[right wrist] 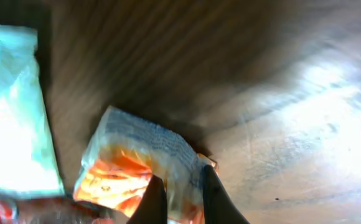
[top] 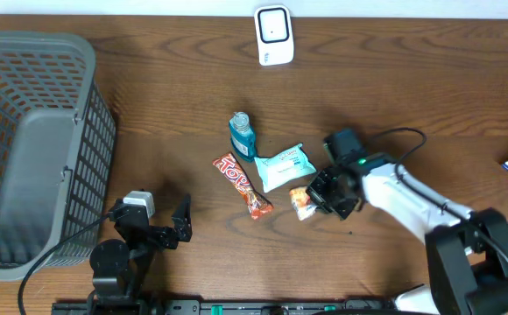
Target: Scan the item barcode
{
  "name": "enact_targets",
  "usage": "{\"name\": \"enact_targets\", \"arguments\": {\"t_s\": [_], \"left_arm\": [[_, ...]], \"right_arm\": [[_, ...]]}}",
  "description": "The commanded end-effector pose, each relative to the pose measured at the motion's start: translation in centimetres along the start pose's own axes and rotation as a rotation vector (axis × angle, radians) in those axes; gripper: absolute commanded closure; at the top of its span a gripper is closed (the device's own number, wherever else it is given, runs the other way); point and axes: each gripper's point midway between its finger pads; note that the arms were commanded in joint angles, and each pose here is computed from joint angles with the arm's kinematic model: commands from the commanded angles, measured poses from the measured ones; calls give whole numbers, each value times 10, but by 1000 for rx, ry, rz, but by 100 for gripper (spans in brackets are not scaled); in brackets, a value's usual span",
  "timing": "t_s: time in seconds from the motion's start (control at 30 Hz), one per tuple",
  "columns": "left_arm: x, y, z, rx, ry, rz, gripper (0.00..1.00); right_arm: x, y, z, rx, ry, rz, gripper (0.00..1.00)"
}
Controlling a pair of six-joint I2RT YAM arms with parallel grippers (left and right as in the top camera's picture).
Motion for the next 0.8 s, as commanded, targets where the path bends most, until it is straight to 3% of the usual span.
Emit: {"name": "enact_targets", "arguments": {"t_s": [0.0,0.13,0.53,0.77], "left_arm": [[-1,-2,-12,37,13,-10,2],[-1,-2,-12,37,13,-10,1],[-1,-2,-12,37,13,-10,2],[-1,-2,-12,37,13,-10,2]], "right_arm": [[14,18,-57,429,385,259,99],[17,52,-77,609,424,454,99],[-4,85,-113,815,293,464,99],[-10,90,-119,841,275,444,99]]}}
Point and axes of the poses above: each gripper's point midway between its finger pads, its own y axis back along the fingers, its own x axis along the line the jaws close on, z = x × y, and after that the axes turned 8 degrees about -y, right-handed
